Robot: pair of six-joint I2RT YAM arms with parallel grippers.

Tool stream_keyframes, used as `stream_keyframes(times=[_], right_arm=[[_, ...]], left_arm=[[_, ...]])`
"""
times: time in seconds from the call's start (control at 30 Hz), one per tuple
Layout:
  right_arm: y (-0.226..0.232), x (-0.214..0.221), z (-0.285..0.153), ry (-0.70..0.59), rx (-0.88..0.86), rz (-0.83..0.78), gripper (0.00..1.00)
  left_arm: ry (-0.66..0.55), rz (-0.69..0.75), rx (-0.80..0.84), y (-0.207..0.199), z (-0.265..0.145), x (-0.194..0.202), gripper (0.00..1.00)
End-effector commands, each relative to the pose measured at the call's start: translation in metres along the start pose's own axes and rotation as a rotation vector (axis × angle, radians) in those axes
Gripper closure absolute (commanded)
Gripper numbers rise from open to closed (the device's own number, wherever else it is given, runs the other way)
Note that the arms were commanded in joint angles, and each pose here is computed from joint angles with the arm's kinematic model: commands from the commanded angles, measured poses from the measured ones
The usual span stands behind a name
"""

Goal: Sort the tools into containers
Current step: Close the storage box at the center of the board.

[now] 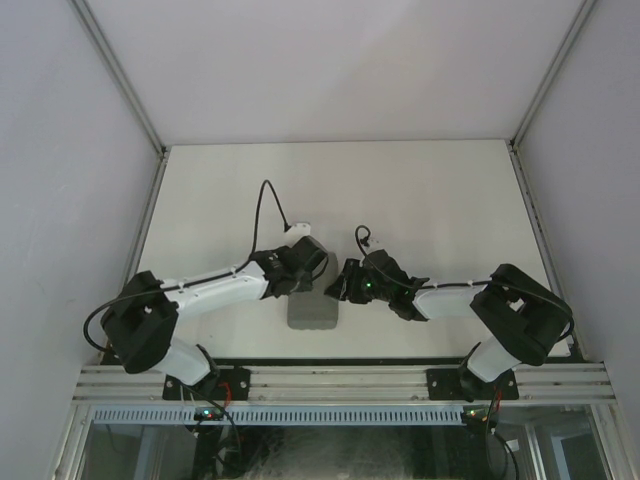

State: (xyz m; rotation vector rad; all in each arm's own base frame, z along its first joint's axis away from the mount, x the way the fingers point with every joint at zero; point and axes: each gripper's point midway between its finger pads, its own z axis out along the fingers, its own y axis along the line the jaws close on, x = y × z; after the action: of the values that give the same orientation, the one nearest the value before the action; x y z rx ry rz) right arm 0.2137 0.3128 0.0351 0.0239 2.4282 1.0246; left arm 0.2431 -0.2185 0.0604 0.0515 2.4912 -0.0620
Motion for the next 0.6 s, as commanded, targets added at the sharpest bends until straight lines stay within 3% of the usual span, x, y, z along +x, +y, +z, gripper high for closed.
stream_keyframes(times=[0.0,0.3,0.57], right_arm=[[-0.034,0.033,-0.003,0.114,0.117,-0.040,0.59],[-0.033,0.032,-0.003,0.110,0.118,-0.041,0.59],[-0.033,0.032,-0.003,0.111,0.115,-0.040,0.59]], left_arm=[[0.029,0.063,-0.006,0.007,-0.015,0.002,0.77],[-0.135,-0.016,0.010,0.023,-0.049,-0.034,0.50],[-0.029,-0.156,0.128,0.028,-0.025,-0.006,0.25]])
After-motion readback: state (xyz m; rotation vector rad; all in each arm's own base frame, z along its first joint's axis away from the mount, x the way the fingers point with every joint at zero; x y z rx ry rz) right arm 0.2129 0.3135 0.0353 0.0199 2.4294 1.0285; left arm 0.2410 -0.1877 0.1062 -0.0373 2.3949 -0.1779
